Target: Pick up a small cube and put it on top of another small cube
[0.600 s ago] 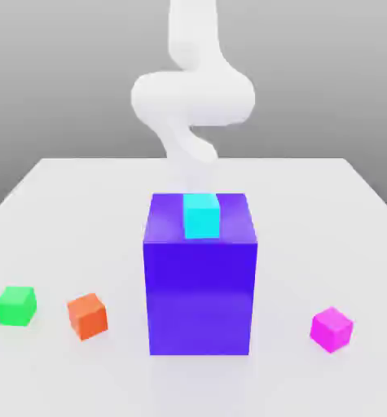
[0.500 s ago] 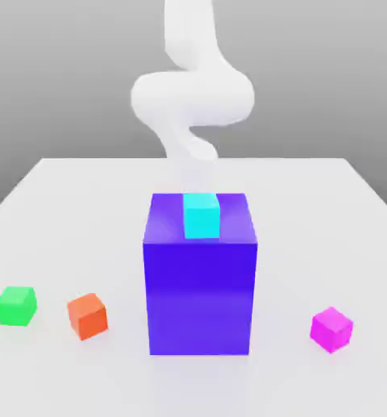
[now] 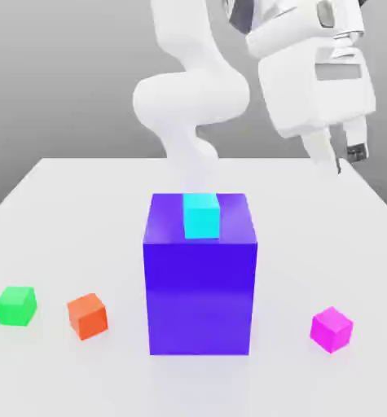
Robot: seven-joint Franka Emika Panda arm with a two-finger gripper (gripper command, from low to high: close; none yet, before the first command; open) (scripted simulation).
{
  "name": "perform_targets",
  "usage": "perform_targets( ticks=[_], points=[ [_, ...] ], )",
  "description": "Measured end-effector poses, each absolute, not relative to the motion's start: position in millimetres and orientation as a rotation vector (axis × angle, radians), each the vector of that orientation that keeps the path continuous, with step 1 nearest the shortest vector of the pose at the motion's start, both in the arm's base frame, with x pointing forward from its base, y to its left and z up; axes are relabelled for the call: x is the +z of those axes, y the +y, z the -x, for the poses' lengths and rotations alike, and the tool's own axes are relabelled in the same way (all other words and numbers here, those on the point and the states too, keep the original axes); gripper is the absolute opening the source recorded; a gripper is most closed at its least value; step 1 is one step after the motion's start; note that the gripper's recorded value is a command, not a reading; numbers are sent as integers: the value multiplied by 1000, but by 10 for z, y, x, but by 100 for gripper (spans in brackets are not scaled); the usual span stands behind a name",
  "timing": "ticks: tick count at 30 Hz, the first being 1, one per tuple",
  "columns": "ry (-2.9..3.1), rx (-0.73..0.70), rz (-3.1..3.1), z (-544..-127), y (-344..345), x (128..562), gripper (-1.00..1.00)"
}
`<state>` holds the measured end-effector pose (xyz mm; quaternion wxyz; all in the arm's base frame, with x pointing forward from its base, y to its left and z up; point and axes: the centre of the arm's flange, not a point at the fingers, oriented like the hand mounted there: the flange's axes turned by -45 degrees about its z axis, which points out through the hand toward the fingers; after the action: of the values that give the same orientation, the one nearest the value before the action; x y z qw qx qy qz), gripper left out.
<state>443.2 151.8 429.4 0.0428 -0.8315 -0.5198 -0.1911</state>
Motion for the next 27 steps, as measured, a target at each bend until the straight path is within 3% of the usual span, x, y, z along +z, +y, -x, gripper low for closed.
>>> perform_targets(
  ticks=[11,18,27],
  points=[
    [-2314,-259,2021,-3950,2254,2818,0],
    [-2686,-43,1608,-3524,2368,2052,0],
    [-2754,-1,1519,-3454,2371,1322,0]
  ],
)
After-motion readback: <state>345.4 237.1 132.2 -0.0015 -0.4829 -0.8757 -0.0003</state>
